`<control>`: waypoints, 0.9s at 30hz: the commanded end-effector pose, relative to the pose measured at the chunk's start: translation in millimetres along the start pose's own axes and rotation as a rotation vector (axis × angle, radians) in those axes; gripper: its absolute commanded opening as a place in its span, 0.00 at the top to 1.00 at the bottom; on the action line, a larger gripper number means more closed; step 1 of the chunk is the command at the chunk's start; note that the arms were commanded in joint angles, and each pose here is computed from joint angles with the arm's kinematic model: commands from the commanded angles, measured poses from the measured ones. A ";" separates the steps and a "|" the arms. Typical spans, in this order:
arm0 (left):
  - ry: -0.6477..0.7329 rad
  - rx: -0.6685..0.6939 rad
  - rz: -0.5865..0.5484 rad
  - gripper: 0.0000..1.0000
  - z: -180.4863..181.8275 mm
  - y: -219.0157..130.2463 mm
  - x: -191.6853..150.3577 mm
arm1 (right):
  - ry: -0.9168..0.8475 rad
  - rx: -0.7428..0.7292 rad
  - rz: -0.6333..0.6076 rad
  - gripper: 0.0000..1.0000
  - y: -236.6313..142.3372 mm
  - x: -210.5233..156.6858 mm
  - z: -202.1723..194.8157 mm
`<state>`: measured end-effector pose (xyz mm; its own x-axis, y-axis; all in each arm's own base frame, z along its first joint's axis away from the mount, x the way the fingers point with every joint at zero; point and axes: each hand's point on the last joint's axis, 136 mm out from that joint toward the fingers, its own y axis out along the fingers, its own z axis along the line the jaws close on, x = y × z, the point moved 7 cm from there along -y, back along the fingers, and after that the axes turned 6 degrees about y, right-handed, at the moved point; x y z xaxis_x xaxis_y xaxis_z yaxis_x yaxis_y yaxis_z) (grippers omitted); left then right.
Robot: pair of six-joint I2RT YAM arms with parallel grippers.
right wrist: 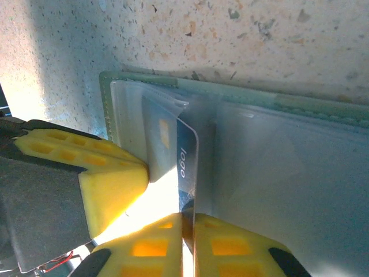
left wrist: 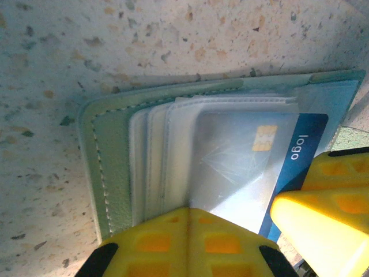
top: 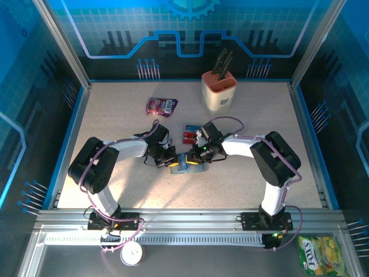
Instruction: Take the credit cards out of the card holder
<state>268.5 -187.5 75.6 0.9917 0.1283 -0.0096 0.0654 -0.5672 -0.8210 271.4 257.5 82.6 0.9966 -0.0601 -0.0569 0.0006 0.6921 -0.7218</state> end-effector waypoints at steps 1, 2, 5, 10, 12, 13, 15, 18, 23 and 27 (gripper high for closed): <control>-0.066 0.144 0.061 1.00 33.5 9.1 -16.5 | -0.001 0.023 -0.019 0.89 -8.7 0.2 1.8; -0.066 0.144 0.060 1.00 33.3 9.0 -16.6 | -0.003 0.022 -0.021 0.90 -9.5 0.2 1.3; -0.063 0.143 0.061 1.00 32.6 8.6 -16.1 | 0.000 0.017 -0.027 0.91 -12.6 -0.3 -1.6; -0.060 0.144 0.057 1.00 31.2 7.2 -14.0 | 0.003 0.012 -0.044 0.92 -23.9 -0.3 -5.7; -0.057 0.144 0.055 1.00 29.9 6.5 -12.8 | 0.000 0.008 -0.050 0.92 -29.4 -1.1 -6.1; -0.056 0.144 0.055 1.00 29.4 6.3 -12.5 | -0.005 0.005 -0.052 0.92 -32.5 -1.8 -5.9; -0.054 0.140 0.052 1.00 27.7 5.6 -11.2 | -0.014 -0.003 -0.055 0.93 -38.2 -2.9 -5.6; -0.049 0.130 0.047 1.00 23.4 3.0 -8.9 | -0.031 -0.018 -0.060 0.93 -47.2 -4.1 -4.3; -0.038 0.093 0.035 1.00 13.1 -3.3 -5.3 | -0.107 -0.048 -0.066 0.95 -58.9 -3.1 1.9; -0.032 0.070 0.023 1.00 6.1 -8.8 -3.2 | -0.201 -0.113 -0.067 0.97 -68.7 0.4 7.4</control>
<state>268.1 -186.2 77.9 0.9909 0.1317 -0.0291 0.0497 -0.5570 -0.8290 269.1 221.9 121.2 0.9981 -0.0162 0.0590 0.0556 0.6444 -0.7626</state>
